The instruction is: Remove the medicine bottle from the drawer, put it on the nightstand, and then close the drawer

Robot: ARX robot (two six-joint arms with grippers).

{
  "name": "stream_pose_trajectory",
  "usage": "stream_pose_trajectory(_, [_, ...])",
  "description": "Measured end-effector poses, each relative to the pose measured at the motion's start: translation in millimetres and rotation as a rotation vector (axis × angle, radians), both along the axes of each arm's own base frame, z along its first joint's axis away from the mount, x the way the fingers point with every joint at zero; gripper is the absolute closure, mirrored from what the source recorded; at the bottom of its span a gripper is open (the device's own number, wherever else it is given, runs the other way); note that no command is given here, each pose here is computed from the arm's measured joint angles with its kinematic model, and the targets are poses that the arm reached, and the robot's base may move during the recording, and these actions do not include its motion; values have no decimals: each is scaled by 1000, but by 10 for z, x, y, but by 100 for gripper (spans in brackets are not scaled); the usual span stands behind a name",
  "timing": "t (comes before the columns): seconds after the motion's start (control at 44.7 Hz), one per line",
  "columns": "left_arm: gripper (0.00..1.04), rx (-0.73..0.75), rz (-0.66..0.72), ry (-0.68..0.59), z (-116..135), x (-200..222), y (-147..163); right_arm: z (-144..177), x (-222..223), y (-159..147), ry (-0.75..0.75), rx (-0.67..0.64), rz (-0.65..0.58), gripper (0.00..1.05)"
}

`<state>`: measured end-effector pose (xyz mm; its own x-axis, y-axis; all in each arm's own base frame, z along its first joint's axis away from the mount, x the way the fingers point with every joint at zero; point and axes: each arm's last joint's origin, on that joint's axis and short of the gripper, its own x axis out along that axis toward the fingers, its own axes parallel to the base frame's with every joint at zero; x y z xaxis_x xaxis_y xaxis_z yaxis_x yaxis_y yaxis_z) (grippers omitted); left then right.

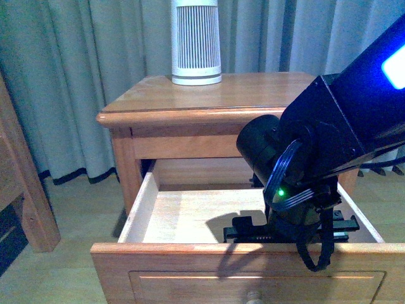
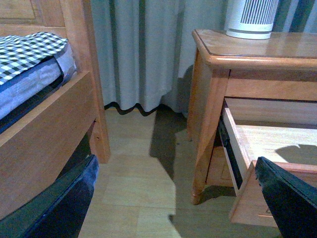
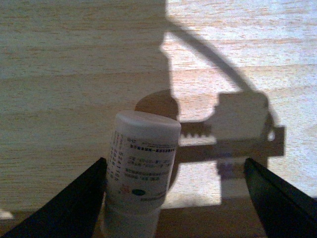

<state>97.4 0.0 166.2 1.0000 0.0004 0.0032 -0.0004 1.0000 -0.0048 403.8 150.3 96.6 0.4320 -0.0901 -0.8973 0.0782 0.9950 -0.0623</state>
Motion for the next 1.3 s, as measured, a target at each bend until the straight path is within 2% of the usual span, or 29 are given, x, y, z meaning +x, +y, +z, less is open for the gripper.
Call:
stream_pose_trajectory(0.224, [7, 0, 0, 0, 0, 0, 0, 3, -3, 12, -5, -20, 15, 62])
stream_pose_trajectory(0.313, [7, 0, 0, 0, 0, 0, 0, 9, -3, 24, -15, -34, 19, 73])
stream_pose_trajectory(0.582, [7, 0, 0, 0, 0, 0, 0, 150, -24, 78, -76, -62, 51, 75])
stream_pose_trajectory(0.872, [7, 0, 0, 0, 0, 0, 0, 546, -177, 180, -212, -68, 95, 75])
stream_pose_trajectory(1.051, [7, 0, 0, 0, 0, 0, 0, 778, -434, 239, -290, -63, 137, 75])
stream_pose_trajectory(1.141, [7, 0, 0, 0, 0, 0, 0, 966, -557, 255, -358, -45, 152, 75])
stream_pose_trajectory(1.297, [7, 0, 0, 0, 0, 0, 0, 1493, -611, 165, -559, -40, 135, 75])
